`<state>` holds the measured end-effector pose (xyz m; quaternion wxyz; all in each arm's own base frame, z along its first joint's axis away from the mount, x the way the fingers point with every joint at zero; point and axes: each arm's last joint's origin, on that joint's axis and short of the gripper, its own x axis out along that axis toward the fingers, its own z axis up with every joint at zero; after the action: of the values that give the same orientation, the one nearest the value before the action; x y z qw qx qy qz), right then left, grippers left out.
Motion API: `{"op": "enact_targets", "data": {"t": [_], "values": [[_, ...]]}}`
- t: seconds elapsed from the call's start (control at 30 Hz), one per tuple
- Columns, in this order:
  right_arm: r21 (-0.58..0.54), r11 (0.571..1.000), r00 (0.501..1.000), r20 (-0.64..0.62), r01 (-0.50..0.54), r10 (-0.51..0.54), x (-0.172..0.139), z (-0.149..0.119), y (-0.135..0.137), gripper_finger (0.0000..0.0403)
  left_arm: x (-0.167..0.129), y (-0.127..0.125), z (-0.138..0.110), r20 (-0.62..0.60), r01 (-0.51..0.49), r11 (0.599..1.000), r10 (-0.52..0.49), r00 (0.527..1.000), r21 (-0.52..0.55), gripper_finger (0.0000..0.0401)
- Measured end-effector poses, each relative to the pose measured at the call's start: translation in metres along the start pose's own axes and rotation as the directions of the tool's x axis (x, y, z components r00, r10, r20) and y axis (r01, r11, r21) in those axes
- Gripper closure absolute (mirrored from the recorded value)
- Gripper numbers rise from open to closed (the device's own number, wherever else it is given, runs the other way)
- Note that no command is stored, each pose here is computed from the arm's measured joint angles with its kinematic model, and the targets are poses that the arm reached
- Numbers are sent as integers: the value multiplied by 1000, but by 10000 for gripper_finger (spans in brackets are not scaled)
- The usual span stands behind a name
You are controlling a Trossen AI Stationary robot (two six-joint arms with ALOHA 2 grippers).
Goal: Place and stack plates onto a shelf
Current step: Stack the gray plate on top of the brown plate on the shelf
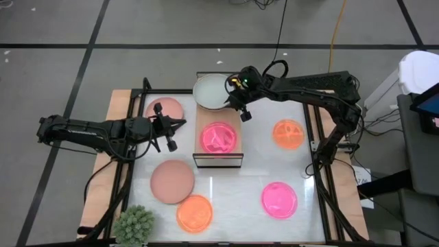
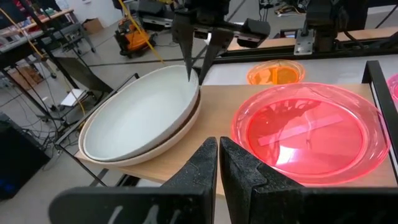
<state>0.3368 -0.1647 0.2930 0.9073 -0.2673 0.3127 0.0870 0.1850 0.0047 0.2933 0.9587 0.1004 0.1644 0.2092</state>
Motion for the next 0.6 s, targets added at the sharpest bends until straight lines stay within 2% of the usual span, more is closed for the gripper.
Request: {"op": "enact_targets", "data": {"t": [0.33, 0.6], "values": [[22, 1000, 1000, -26, 15, -15, -5, 10, 7, 335, 0, 0, 0, 0, 0, 1000, 0, 1000, -1, 378], [75, 997, 999, -29, 18, -16, -5, 8, 7, 396, 0, 0, 0, 0, 0, 1000, 0, 1000, -1, 378]]}}
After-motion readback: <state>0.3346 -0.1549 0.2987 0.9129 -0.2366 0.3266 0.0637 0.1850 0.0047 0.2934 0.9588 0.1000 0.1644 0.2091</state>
